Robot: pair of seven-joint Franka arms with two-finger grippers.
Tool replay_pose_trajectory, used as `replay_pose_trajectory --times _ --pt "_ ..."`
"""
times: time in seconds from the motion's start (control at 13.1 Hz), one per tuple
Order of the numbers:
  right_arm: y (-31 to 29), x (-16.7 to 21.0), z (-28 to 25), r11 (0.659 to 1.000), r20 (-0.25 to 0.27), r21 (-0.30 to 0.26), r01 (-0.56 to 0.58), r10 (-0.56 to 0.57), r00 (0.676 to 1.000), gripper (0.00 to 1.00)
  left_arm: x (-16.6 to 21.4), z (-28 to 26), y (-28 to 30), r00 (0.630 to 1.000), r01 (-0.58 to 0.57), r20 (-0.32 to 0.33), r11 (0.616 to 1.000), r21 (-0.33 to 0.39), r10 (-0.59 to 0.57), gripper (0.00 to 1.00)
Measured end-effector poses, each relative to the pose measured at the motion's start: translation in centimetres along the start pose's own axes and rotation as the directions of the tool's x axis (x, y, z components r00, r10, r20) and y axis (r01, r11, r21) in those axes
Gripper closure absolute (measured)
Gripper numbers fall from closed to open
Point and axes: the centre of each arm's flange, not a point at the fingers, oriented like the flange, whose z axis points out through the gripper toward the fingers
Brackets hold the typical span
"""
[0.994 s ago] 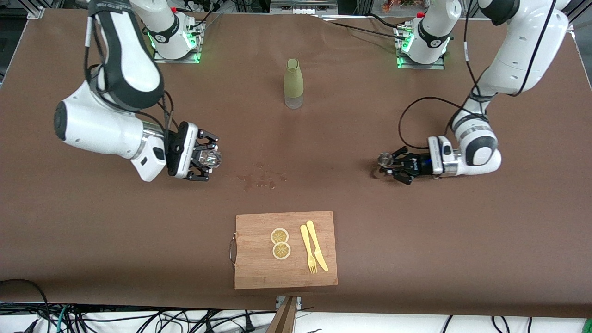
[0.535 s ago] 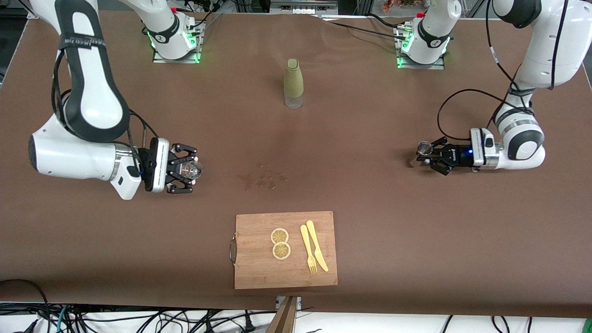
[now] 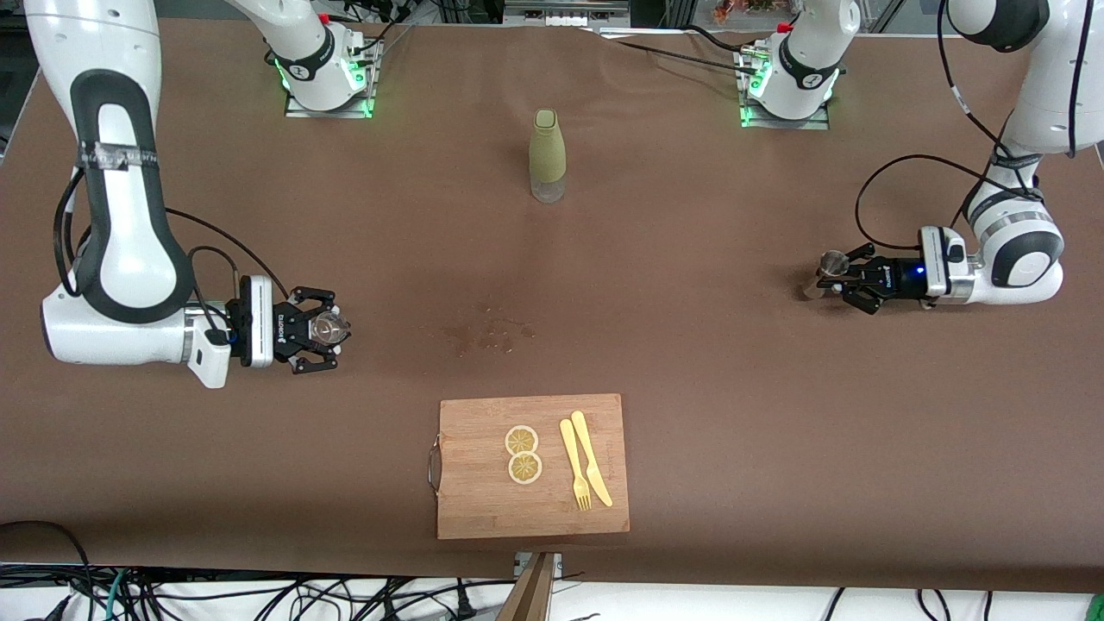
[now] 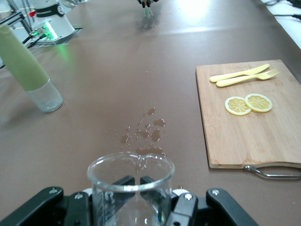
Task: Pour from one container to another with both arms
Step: 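Turn the jigger upright and move both grippers apart to their sides, then lower the jigger with the left gripper while the right gripper lowers the beaker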
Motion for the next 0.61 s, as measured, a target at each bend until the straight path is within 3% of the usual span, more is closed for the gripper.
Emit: replay_pose_trajectory --times 0.31,0.61 --pt "0.1 -6.3 2.0 0.996 -0.085 -0.002 0.092 -0.092 0.992 0.87 -2.6 -1.4 0.4 1.0 0.005 -0.02 1.0 0.01 -0.005 0.78" --pt "-0.9 -12.8 5.9 0.995 -0.234 0.008 0.101 -0.096 0.967 0.87 -4.4 -1.9 0.6 0.999 0.013 -0.03 1.0 0.006 -0.013 0.78"
